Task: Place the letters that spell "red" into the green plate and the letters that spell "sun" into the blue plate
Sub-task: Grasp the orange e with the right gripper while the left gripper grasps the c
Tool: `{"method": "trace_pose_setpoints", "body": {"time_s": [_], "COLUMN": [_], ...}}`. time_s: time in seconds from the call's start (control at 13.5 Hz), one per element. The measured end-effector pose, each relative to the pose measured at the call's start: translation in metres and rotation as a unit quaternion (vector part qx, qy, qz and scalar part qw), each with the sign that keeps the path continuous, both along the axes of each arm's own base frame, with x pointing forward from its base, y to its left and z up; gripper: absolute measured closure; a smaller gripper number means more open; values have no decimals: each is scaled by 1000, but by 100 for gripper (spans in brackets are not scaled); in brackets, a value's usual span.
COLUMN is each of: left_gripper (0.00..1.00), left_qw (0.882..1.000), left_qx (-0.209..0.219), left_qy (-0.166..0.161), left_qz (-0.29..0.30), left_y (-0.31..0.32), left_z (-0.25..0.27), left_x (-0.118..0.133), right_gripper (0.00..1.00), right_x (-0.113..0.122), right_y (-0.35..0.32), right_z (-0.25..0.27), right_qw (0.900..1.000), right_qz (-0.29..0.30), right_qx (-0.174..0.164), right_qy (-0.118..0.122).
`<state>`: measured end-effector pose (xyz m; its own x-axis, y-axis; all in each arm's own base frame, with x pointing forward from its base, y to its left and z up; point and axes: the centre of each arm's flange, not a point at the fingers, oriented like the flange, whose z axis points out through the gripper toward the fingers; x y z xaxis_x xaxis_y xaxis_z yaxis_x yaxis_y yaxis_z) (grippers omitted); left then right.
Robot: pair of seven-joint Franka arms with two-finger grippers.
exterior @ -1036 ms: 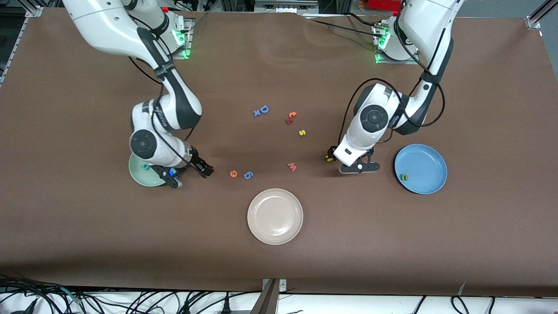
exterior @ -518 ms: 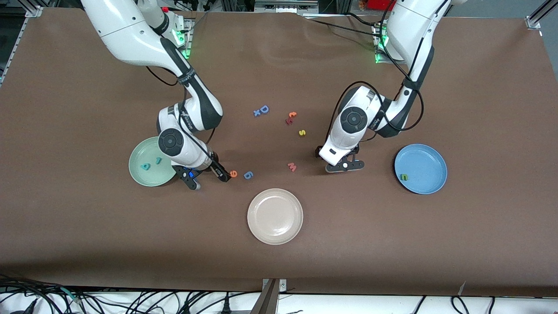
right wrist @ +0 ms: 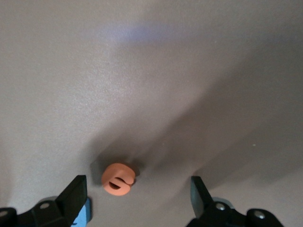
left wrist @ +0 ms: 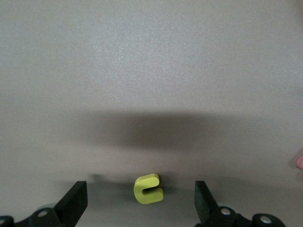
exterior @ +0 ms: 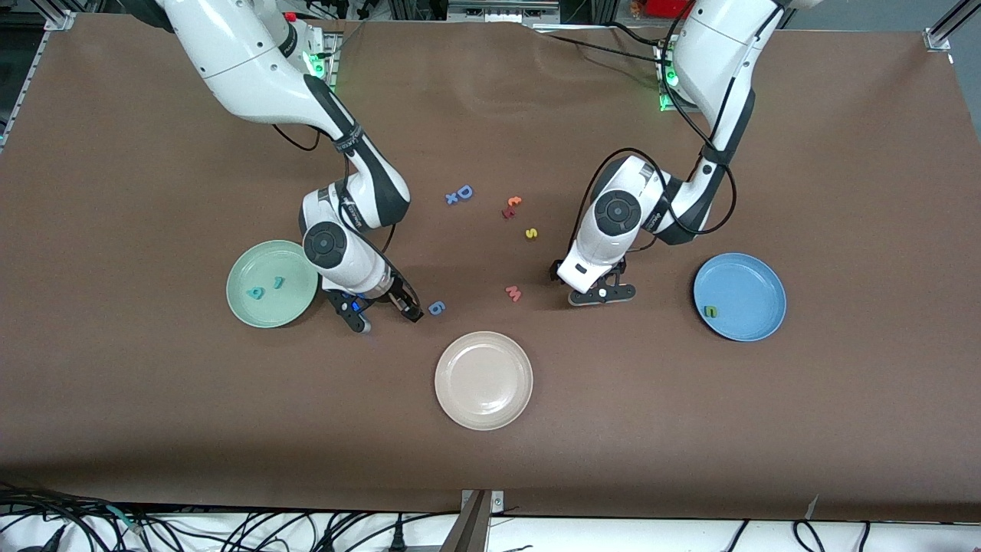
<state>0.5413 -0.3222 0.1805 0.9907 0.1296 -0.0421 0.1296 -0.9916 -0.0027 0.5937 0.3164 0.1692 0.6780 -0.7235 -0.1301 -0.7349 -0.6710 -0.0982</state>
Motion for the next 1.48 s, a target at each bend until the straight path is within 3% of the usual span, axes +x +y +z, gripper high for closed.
{"method": "trace_pose_setpoints", "body": {"time_s": [0.37,0.44,0.67,0.89,1.04,1.11,1.26,1.48], "left_gripper": [11,19,33,39,57,57,73,73], "left_qw": [1000,1000,1000,1000,1000,1000,1000,1000], "left_qx": [-1,-1,-1,-2,-3,-3,-4,-4], "left_qy": [0,0,-1,-3,-4,-4,-6,-6], "left_qz": [-2,-3,-3,-3,-2,-2,-2,-2], "left_y": [-3,-5,-6,-6,-6,-6,-7,-7], "left_z": [-6,-7,-8,-8,-8,-8,-7,-7], "left_x": [-2,-3,-4,-4,-4,-4,-3,-3], "right_gripper": [8,19,24,23,22,22,22,22], "right_x": [1,1,1,1,3,3,4,8], "right_y": [1,1,0,0,2,4,7,12], "right_z": [0,0,-1,-4,-2,-1,0,6], "right_qw": [1000,1000,1000,1000,1000,1000,1000,1000], "right_qz": [-1,-1,-2,-2,-2,-1,1,2], "right_qx": [1,2,2,2,4,5,6,10], "right_qy": [-3,-5,-5,-6,-10,-11,-14,-21]}}
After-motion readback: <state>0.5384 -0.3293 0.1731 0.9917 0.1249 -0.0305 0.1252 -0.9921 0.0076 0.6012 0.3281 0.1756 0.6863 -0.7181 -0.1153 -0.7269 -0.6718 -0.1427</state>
